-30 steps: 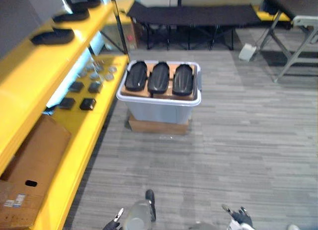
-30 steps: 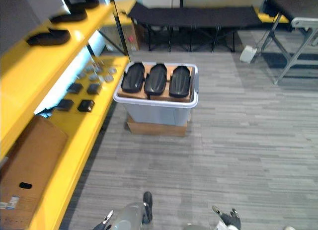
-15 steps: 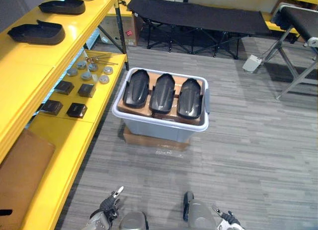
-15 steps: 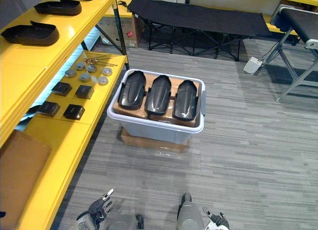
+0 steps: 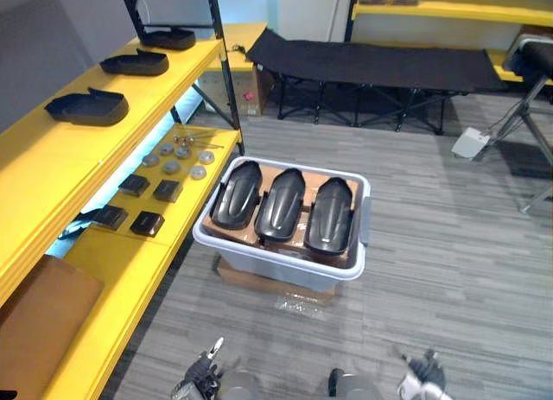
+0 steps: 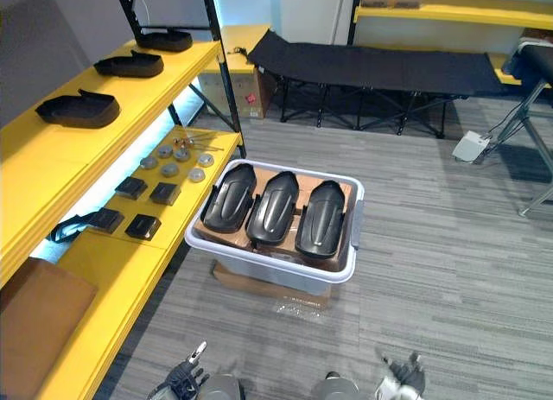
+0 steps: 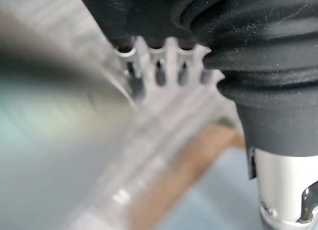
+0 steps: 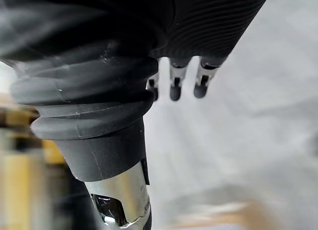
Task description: Walk over and take plastic housings, then place them on the shelf
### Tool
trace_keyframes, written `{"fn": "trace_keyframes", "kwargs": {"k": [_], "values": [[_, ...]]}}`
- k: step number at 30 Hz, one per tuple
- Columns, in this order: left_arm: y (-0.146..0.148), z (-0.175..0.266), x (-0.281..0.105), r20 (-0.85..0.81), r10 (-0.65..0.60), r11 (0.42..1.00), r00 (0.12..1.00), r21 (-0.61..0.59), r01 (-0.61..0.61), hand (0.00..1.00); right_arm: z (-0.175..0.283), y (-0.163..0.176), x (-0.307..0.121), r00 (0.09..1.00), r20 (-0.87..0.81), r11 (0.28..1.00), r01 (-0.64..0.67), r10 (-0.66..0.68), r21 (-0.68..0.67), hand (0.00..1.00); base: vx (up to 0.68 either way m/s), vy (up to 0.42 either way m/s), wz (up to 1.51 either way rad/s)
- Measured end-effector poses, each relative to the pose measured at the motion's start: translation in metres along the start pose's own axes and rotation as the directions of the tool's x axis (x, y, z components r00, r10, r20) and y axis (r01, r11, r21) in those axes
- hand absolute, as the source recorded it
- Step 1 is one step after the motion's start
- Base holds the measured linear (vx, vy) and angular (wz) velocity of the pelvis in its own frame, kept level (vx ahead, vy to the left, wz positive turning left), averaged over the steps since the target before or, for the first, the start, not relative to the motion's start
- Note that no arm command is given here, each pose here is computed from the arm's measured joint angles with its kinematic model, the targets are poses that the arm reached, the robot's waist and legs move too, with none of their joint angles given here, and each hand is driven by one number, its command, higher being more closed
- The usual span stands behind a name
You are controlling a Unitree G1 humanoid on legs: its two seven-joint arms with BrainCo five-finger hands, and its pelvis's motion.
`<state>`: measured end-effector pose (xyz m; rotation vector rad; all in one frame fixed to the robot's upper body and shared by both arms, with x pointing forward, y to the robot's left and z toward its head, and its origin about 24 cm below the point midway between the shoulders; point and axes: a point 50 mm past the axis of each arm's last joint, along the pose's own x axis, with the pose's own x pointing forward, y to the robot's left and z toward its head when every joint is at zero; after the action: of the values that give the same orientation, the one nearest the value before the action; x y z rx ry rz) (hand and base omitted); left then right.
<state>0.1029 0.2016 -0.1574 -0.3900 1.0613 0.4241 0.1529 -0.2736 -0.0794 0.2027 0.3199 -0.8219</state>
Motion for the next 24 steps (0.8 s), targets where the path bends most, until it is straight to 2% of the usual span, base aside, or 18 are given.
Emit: {"fn": "trace_keyframes", "kwargs": {"k": [1, 4, 6, 10, 15, 20, 24], "values": [[0.008, 0.006, 0.0, 0.018, 0.015, 0.998, 1.0, 0.069, -0.016, 0.0, 0.025, 0.007, 0.008, 0.994, 0.107, 0.999, -0.001, -0.004, 0.044, 0.0, 0.07, 0.207, -0.17], [0.013, 0.009, 0.0, 0.019, 0.016, 0.994, 1.0, 0.106, -0.018, 0.0, 0.066, 0.008, 0.017, 0.962, 0.271, 0.994, -0.002, -0.029, 0.111, 0.0, 0.15, 0.17, 0.02], [0.005, 0.018, -0.001, 0.05, -0.041, 0.993, 0.998, 0.114, 0.035, 0.0, 0.102, 0.018, 0.027, 0.924, 0.382, 0.99, -0.041, -0.015, 0.137, 0.0, 0.13, 0.11, 0.06], [-0.026, 0.041, -0.001, 0.127, -0.169, 0.971, 0.977, 0.193, 0.143, 0.0, 0.152, 0.048, 0.042, 0.879, 0.475, 0.98, -0.116, 0.027, 0.159, 0.0, 0.08, 0.045, 0.2], [-0.047, 0.055, -0.003, 0.19, -0.242, 0.952, 0.951, 0.235, 0.196, 0.0, 0.189, 0.078, 0.059, 0.883, 0.464, 0.978, -0.157, 0.077, 0.136, 0.0, -0.01, 0.004, 0.27], [-0.048, 0.063, -0.003, 0.223, -0.249, 0.949, 0.943, 0.25, 0.191, 0.0, 0.214, 0.097, 0.081, 0.916, 0.384, 0.984, -0.159, 0.114, 0.087, 0.0, -0.04, 0.01, 0.23], [-0.036, 0.056, 0.0, 0.193, -0.209, 0.955, 0.959, 0.252, 0.157, 0.0, 0.241, 0.104, 0.091, 0.924, 0.364, 0.99, -0.138, 0.118, 0.03, 0.0, -0.05, 0.014, 0.08]]}}
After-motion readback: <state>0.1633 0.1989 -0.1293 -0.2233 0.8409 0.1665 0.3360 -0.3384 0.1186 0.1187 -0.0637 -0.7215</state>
